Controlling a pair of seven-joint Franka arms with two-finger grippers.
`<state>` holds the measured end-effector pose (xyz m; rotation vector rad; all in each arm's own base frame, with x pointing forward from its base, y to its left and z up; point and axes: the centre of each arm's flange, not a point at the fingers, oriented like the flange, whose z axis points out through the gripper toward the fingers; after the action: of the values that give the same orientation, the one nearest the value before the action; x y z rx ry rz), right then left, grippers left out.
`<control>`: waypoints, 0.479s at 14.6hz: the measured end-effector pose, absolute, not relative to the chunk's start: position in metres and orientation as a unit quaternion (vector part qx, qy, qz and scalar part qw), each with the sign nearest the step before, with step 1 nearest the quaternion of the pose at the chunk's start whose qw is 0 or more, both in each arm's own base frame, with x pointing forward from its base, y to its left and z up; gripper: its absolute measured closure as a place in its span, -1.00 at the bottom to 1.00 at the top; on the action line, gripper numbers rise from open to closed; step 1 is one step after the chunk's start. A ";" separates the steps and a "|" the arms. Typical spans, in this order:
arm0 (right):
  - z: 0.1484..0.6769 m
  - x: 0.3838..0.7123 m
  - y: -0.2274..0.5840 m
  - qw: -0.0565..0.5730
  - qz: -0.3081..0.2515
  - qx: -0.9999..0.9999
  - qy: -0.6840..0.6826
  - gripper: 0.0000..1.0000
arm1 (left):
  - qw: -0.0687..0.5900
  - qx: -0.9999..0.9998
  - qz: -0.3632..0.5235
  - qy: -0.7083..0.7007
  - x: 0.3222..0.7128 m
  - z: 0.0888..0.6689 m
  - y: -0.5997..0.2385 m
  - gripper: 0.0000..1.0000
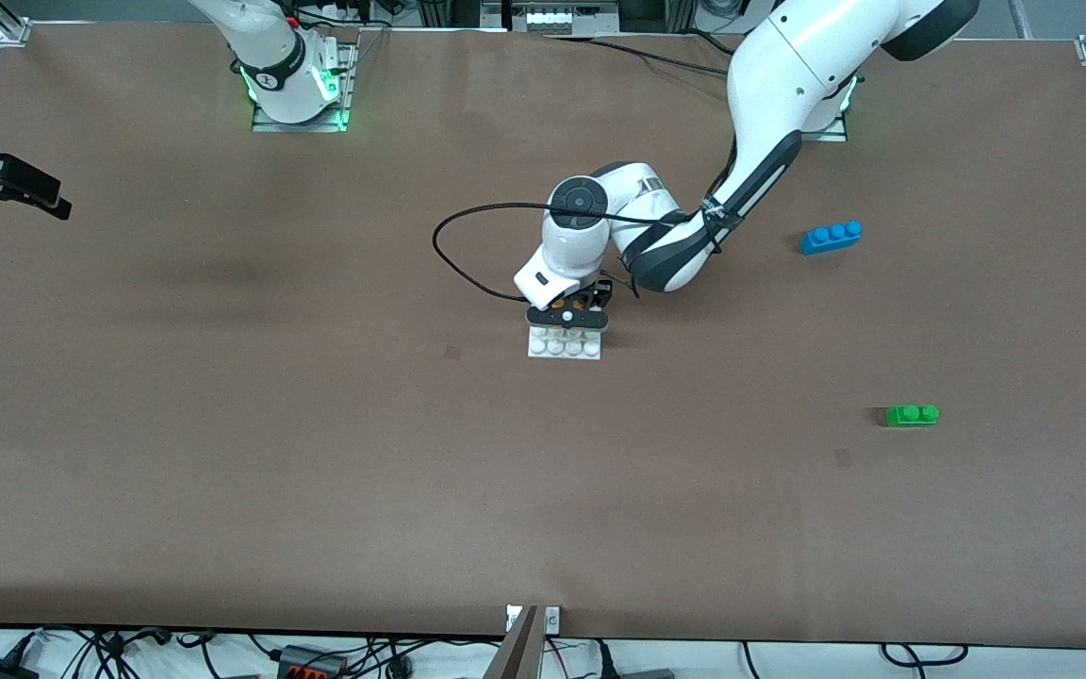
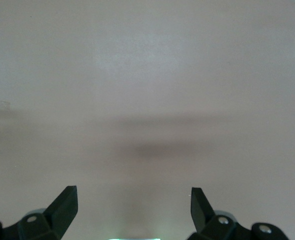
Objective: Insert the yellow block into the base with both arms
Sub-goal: 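Press the yellow block down onto the base studs with the left gripper, then open the left gripper and lift it off the yellow block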
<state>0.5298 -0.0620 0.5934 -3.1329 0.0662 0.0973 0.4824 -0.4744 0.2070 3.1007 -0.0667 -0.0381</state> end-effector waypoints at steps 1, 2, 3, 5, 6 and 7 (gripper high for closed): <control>0.594 0.530 -0.061 0.003 0.031 -0.999 0.020 -1.00 | 0.019 0.999 -0.014 -0.021 0.483 0.204 -0.473 -0.37; 0.594 0.530 -0.060 0.003 0.031 -0.999 0.020 -1.00 | 0.019 0.999 -0.016 -0.021 0.483 0.201 -0.473 -0.37; 0.594 0.530 -0.059 0.003 0.031 -0.999 0.019 -1.00 | 0.018 0.999 -0.017 -0.021 0.483 0.199 -0.472 -0.37; 0.594 0.530 -0.058 0.003 0.032 -0.999 0.017 -1.00 | 0.018 0.999 -0.019 -0.021 0.483 0.197 -0.472 -0.37; 0.594 0.530 -0.057 0.003 0.032 -0.999 0.017 -1.00 | 0.018 0.999 -0.019 -0.020 0.483 0.197 -0.472 -0.38; 0.594 0.530 -0.055 0.003 0.032 -0.999 0.015 -1.00 | 0.018 0.999 -0.018 -0.020 0.483 0.197 -0.472 -0.52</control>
<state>0.5303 -0.0555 0.5941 -3.1340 0.0474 0.0990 0.4830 -0.4717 0.1971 3.1038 -0.0629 -0.0573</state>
